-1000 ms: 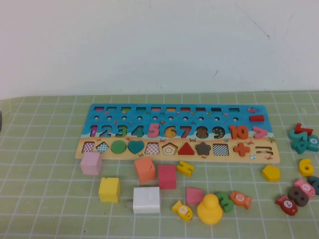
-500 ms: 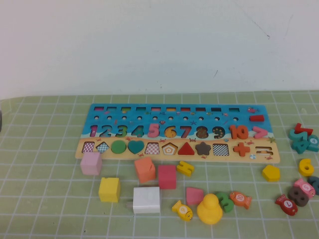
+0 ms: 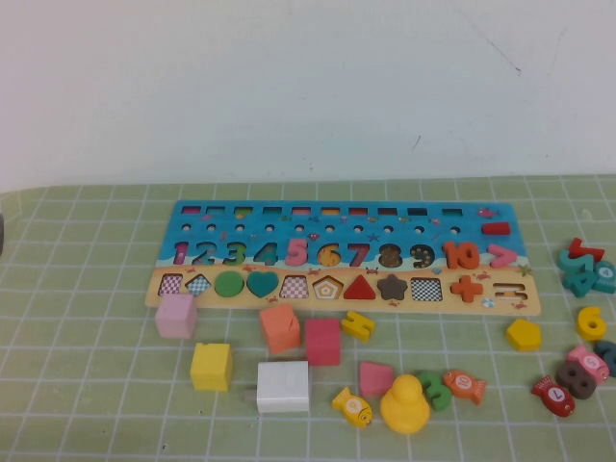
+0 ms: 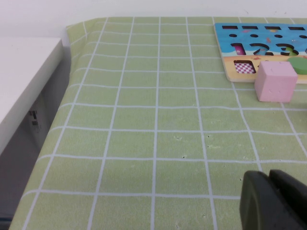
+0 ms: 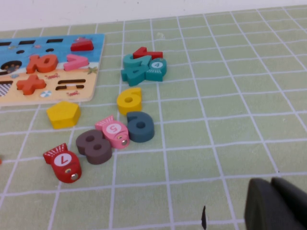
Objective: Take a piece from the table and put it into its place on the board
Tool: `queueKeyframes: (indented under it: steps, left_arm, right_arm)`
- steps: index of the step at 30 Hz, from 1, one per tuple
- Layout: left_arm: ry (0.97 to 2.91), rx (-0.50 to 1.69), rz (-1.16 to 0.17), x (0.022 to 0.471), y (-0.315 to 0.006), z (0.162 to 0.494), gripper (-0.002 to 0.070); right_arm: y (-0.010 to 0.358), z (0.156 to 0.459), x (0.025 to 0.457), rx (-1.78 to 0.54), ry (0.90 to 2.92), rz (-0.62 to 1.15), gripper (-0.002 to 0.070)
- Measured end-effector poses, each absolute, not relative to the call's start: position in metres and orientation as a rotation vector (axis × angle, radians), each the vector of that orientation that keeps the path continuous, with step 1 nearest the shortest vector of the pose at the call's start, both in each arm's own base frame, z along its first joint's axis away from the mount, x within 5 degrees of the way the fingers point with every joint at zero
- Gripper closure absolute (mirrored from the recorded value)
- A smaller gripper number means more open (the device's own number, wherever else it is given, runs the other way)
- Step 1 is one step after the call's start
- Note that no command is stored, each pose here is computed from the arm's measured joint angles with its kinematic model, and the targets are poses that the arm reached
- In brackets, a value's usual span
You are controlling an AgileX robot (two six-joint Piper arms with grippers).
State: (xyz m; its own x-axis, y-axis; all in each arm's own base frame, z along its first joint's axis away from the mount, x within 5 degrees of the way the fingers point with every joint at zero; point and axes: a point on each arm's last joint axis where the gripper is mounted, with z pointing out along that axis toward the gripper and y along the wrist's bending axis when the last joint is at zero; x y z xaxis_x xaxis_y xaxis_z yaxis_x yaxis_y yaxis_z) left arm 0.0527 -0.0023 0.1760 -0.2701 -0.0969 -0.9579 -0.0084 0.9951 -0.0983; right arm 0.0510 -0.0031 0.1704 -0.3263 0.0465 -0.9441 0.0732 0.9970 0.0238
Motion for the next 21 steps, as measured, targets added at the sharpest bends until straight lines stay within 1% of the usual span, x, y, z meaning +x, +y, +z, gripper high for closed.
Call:
queueKeyframes:
  steps: [3, 6, 12, 17, 18, 21]
  left_arm:
    - [1.843, -0.077, -0.085, 0.053, -0.002, 0.176, 0.0677]
    - [1.843, -0.077, -0.085, 0.053, -0.002, 0.176, 0.0677]
    - [1.843, -0.077, -0.085, 0.053, -0.002, 0.176, 0.0677]
    - [1.843, -0.077, -0.085, 0.053, -0.002, 0.176, 0.0677]
    - [1.843, -0.077, -0.085, 0.053, -0.002, 0.176, 0.0677]
    - [1.843, -0.077, -0.085, 0.053, -0.002, 0.176, 0.0677]
  right_arm:
    - [-0.003, 0.172, 0.052, 0.085, 1.873, -0.028, 0.0678]
    - [-0.004, 0.179, 0.055, 0.081, 1.771, -0.031, 0.0678]
    - [-0.004, 0.214, 0.055, 0.046, 1.389, -0.067, 0.0678]
    - [-0.004, 0.243, 0.045, 0.043, 1.052, -0.069, 0.0678]
    - [-0.004, 0.25, 0.04, 0.051, 0.952, -0.066, 0.0678]
    - [-0.007, 0.255, 0.036, 0.103, 0.881, -0.038, 0.0678]
